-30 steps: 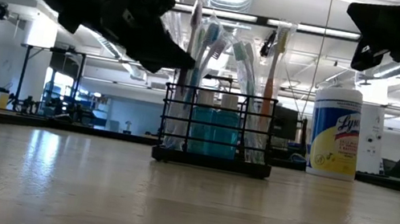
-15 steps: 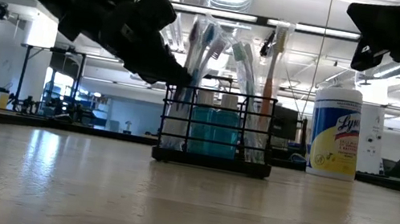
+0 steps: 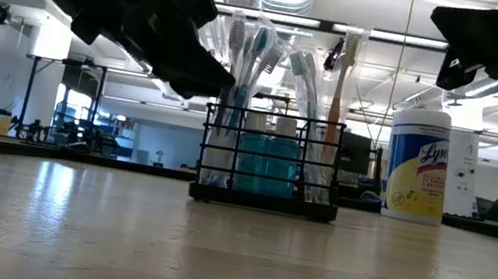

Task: Pick & Place toothbrushing station
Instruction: Put the violet toothbrush into the black wire organizer, then put the blue toothbrush into the black wire organizer

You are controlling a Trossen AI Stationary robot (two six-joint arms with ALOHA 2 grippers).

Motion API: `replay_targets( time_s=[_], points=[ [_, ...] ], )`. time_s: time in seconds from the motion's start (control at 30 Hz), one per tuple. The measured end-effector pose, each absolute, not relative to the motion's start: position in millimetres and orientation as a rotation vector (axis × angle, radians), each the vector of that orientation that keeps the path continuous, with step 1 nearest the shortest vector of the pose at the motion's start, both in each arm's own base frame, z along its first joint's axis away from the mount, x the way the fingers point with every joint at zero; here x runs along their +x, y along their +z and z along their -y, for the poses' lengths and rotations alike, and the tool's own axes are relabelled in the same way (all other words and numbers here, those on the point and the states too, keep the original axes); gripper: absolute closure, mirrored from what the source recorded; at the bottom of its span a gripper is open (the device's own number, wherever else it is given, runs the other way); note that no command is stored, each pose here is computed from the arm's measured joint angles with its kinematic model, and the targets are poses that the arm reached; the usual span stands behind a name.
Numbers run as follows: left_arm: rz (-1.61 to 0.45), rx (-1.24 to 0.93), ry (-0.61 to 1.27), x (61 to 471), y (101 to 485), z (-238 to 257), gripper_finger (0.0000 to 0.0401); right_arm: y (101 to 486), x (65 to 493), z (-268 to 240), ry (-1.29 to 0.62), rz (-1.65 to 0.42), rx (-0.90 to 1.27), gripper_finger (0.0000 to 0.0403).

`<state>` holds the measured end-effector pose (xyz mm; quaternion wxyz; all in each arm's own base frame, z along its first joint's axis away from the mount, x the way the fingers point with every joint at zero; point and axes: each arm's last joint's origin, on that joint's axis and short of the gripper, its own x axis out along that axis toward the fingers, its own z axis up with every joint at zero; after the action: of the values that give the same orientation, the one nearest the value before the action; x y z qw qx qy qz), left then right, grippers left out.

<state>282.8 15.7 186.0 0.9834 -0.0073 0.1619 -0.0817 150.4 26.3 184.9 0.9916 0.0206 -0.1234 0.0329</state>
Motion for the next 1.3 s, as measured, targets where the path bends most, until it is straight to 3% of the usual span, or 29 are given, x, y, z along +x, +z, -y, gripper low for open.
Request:
replay_targets(
  time_s=[0.27, 0.57, 0.77, 1.0, 1.3],
  points=[
    [-0.257, -0.029, -0.172, 272.3, 217.9, -14.4, 0.014, 183.7, 150.7, -26.4, 0.066, 0.235, 0.039, 0.0394],
    [-0.145, -0.02, -0.236, 199.3, 287.1, -6.6, 0.0141, 182.9, 151.0, -26.5, 0.067, 0.229, 0.043, 0.0394],
    [-0.095, 0.039, -0.144, 140.0, 292.9, -4.7, 0.0214, 183.1, 151.0, -26.4, 0.067, 0.231, 0.045, 0.0394],
    [-0.055, 0.017, -0.112, 112.5, 262.6, -3.4, 0.038, 183.2, 151.0, -26.4, 0.067, 0.232, 0.047, 0.0394],
    [-0.085, 0.008, -0.101, 108.8, 232.1, -3.4, 0.0396, 183.2, 151.0, -26.4, 0.068, 0.231, 0.058, 0.0394]
  ],
)
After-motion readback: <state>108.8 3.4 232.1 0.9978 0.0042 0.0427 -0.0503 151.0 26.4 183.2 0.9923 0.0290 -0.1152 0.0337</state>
